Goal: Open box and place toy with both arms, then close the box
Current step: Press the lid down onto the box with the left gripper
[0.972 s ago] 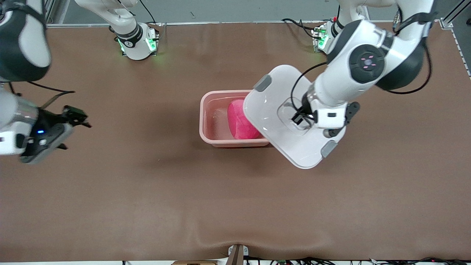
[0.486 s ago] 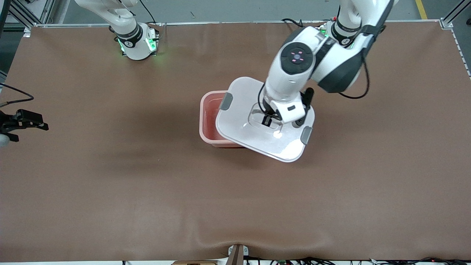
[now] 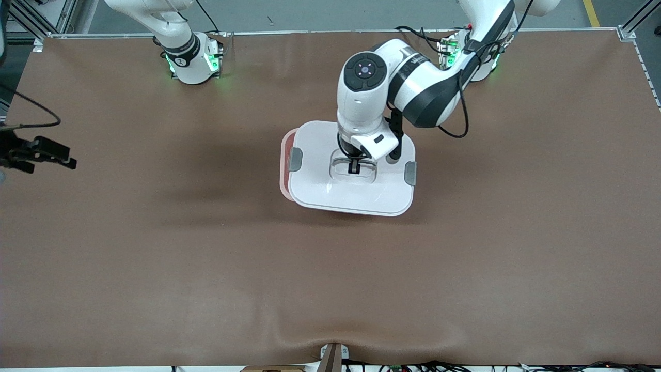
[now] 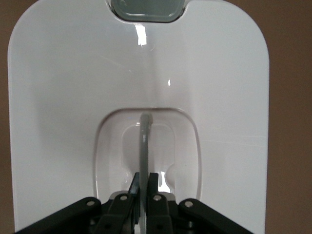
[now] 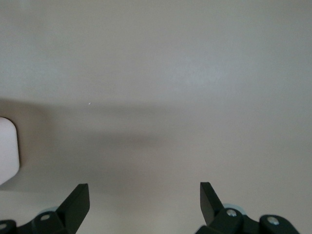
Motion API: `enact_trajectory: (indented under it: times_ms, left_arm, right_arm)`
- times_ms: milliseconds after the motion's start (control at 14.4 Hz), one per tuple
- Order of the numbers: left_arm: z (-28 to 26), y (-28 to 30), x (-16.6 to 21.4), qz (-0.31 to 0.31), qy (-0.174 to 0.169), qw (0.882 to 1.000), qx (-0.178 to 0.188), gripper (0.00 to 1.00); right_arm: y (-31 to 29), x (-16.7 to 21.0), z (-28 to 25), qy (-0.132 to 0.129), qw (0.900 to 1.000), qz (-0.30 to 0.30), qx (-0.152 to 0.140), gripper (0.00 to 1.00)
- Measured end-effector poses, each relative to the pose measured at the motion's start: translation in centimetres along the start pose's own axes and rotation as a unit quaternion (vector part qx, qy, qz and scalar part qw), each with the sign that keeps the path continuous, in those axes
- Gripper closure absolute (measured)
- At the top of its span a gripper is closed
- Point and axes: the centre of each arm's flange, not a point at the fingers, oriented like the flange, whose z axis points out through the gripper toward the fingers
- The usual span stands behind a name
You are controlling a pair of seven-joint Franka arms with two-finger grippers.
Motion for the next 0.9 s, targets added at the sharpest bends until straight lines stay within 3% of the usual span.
enact_trajectory:
  times_ms: [278,625,903]
  left_arm:
    - [1.4,-1.8,-2.5,-0.029,0.020,0.999,-0.016,0.93]
    - [2.8,-3.7,-5.2,-0.048,0.039,0.997,-0.036,0.93]
    - [4.7,-3.5,-5.3,-0.063,0.050,0.996,-0.034,0.93]
  right_arm:
    - [-2.0,-1.5,-0.6,0.001,1.000,0.011,-0.029,0.00]
    - [-2.6,-1.4,-2.4,0.009,0.999,0.006,-0.032,0.00]
    - [-2.8,-1.3,-1.9,-0.002,0.999,0.008,-0.032,0.00]
